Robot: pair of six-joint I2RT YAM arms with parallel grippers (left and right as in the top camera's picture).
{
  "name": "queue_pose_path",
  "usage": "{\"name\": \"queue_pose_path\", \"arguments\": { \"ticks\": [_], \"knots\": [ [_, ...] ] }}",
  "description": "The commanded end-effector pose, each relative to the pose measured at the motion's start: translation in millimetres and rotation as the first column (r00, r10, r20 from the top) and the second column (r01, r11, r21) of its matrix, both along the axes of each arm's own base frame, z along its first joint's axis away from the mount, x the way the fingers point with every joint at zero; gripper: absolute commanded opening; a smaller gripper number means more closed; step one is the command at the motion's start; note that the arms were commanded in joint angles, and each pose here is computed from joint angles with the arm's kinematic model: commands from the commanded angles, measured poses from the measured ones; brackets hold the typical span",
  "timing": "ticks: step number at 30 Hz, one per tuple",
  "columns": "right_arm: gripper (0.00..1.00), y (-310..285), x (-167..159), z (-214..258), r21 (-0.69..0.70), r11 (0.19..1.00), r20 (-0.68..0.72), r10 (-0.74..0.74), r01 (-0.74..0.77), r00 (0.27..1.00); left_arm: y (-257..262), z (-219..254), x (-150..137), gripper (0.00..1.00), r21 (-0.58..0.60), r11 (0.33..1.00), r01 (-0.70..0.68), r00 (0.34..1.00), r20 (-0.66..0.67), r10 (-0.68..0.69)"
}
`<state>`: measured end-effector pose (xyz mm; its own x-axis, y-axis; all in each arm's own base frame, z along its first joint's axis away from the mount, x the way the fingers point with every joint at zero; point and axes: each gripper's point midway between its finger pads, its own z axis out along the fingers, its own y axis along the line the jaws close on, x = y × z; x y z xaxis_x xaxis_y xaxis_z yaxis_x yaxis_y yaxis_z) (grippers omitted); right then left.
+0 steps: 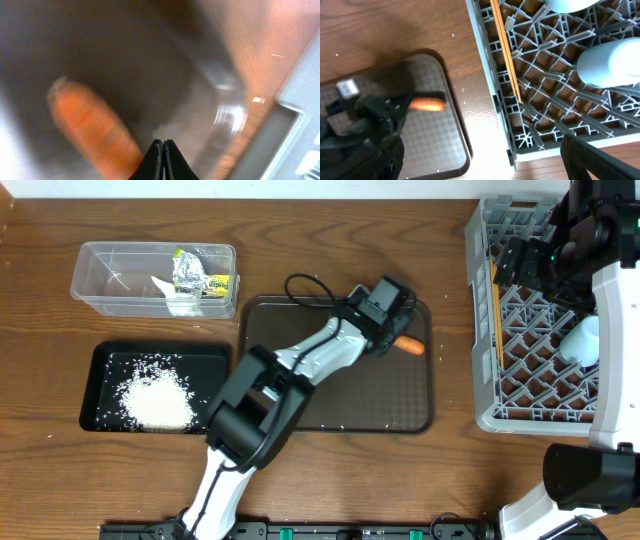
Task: Sort waste into correct bins and load items into the dishwasher rack
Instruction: 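Grasp the carrot with the left gripper near the tray's edge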
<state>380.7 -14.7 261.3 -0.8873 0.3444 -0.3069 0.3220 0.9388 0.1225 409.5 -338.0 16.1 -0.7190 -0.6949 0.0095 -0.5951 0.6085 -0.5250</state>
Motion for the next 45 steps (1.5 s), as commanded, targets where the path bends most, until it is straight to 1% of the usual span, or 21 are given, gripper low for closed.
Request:
{"name": "queue_pose_path", "arguments": {
  "ticks": [1,5,7,10,13,14,15,16,17,20,21,22,23,26,28,30,32,34,39,43,45],
  "knots": [
    [0.99,0,0,-2,0.004,1.000,-0.007,-0.010,0.010,1.000,46,6,-1,0.06,0.056,0.996,-0.066,0.994,-0.079,0.070],
    [0.99,0,0,-2,0.004,1.000,-0.007,-0.010,0.010,1.000,106,35,-18,0.06,0.164,0.976,-0.141,0.974,-0.156,0.167],
    [0.99,0,0,-2,0.004,1.000,-0.007,-0.010,0.010,1.000,122,56,-22,0.06,0.179,0.974,-0.137,0.975,-0.148,0.165],
    [0.99,0,0,-2,0.004,1.000,-0.007,-0.010,0.010,1.000,120,90,-16,0.06,0.153,0.987,-0.057,0.997,-0.045,0.065],
    [0.99,0,0,-2,0.004,1.000,-0.007,-0.010,0.010,1.000,97,121,-13,0.07,0.147,0.976,0.162,0.979,0.098,-0.177],
    [0.99,0,0,-2,0.004,1.000,-0.007,-0.010,0.010,1.000,91,125,-17,0.14,0.158,0.960,0.231,0.960,0.120,-0.251],
    [0.99,0,0,-2,0.004,1.000,-0.007,-0.010,0.010,1.000,82,127,-23,0.29,0.180,0.928,0.325,0.926,0.139,-0.351],
    [0.99,0,0,-2,0.004,1.000,-0.007,-0.010,0.010,1.000,75,125,-32,0.48,0.209,0.881,0.426,0.878,0.142,-0.458],
    [0.99,0,0,-2,0.004,1.000,-0.007,-0.010,0.010,1.000,72,122,-39,0.61,0.230,0.844,0.485,0.843,0.131,-0.521],
    [0.99,0,0,-2,0.004,1.000,-0.007,-0.010,0.010,1.000,74,107,-76,0.93,0.296,0.681,0.670,0.708,0.022,-0.706],
    [0.99,0,0,-2,0.004,1.000,-0.007,-0.010,0.010,1.000,78,103,-88,0.95,0.305,0.625,0.718,0.662,-0.024,-0.749],
    [0.99,0,0,-2,0.004,1.000,-0.007,-0.010,0.010,1.000,82,100,-98,0.96,0.302,0.597,0.744,0.640,-0.062,-0.766],
    [0.99,0,0,-2,0.004,1.000,-0.007,-0.010,0.010,1.000,86,98,-107,0.96,0.289,0.587,0.756,0.634,-0.101,-0.766],
    [0.99,0,0,-2,0.004,1.000,-0.007,-0.010,0.010,1.000,92,95,-123,1.00,0.234,0.622,0.747,0.662,-0.172,-0.730],
    [0.99,0,0,-2,0.004,1.000,-0.007,-0.010,0.010,1.000,88,97,-135,0.99,0.175,0.602,0.779,0.627,-0.180,-0.758],
    [0.99,0,0,-2,0.004,1.000,-0.007,-0.010,0.010,1.000,80,100,-145,0.99,0.137,0.487,0.863,0.503,-0.134,-0.854],
    [0.99,0,0,-2,0.004,1.000,-0.007,-0.010,0.010,1.000,74,102,-153,0.99,0.125,0.403,0.907,0.416,-0.098,-0.904],
    [0.99,0,0,-2,0.004,1.000,-0.007,-0.010,0.010,1.000,69,102,-159,0.99,0.145,0.319,0.937,0.332,-0.081,-0.940],
    [0.99,0,0,-2,0.004,1.000,-0.007,-0.010,0.010,1.000,49,98,-185,0.99,0.205,0.071,0.976,0.085,-0.061,-0.995],
    [0.99,0,0,-2,0.004,1.000,-0.007,-0.010,0.010,1.000,52,89,-185,0.99,0.337,-0.031,0.941,0.033,-0.183,-0.983],
    [0.99,0,0,-2,0.004,1.000,-0.007,-0.010,0.010,1.000,47,86,-186,0.99,0.382,-0.094,0.919,-0.013,-0.209,-0.978]
  ]
}}
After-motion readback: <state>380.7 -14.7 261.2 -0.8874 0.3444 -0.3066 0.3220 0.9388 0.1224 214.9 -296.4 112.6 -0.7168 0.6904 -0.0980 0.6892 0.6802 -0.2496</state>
